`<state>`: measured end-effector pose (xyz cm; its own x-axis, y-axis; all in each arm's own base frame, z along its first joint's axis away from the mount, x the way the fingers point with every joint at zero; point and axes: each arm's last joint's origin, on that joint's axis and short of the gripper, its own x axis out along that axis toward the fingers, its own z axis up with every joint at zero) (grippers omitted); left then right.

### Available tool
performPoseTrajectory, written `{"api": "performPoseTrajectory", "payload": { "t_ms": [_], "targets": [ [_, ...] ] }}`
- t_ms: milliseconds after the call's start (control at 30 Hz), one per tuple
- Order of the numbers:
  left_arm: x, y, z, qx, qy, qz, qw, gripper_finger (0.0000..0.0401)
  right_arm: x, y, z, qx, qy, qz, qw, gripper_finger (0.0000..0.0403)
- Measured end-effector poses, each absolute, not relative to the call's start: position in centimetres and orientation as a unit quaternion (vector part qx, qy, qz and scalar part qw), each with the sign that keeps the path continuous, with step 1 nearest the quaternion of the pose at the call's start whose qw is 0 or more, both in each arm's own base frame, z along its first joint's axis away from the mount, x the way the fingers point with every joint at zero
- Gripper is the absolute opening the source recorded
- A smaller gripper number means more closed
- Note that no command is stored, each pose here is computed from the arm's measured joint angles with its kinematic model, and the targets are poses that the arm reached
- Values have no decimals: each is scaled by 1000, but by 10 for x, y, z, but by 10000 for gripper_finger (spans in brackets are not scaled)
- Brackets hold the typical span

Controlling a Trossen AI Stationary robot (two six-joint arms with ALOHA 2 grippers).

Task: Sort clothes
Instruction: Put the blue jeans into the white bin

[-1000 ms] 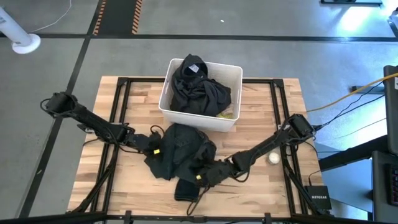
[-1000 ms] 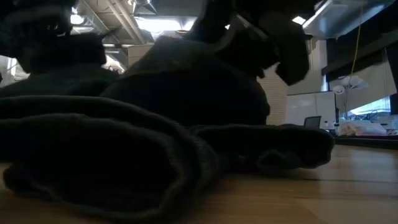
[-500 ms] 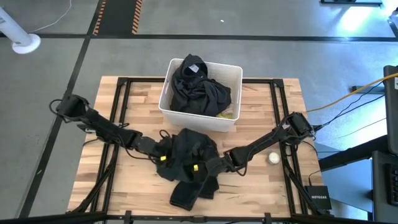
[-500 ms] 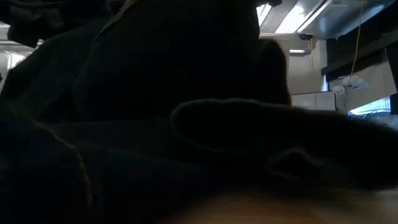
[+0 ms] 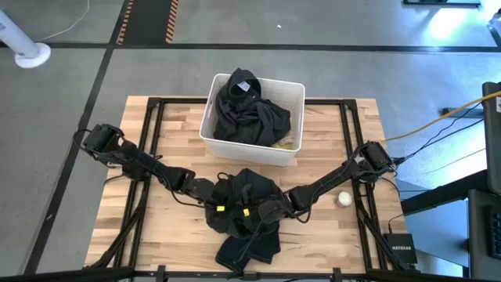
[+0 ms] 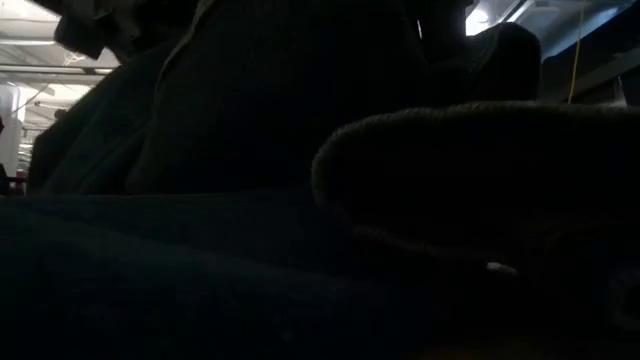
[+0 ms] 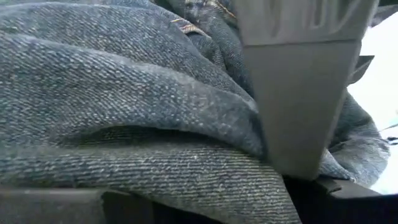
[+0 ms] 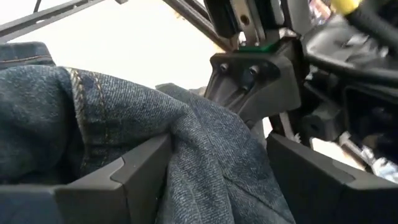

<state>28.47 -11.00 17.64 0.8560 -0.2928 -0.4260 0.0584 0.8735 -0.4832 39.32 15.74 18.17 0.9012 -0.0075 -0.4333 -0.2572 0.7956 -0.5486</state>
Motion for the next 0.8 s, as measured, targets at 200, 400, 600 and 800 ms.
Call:
{"api": "performPoseTrajectory", "payload": {
  "t_ms": [200,400,600,800],
  "targets": [
    [293,-113,188,-200,287,-84,933,203,393,156,177,-284,232,65,928,282],
    [298,-115,198,-182,309,-77,930,203,389,155,170,-268,269,74,922,227],
    [297,-113,200,-168,345,-57,922,203,389,154,167,-190,284,58,938,95],
    [293,-115,210,-146,416,-33,897,203,389,157,169,-160,277,48,946,87]
  ]
}}
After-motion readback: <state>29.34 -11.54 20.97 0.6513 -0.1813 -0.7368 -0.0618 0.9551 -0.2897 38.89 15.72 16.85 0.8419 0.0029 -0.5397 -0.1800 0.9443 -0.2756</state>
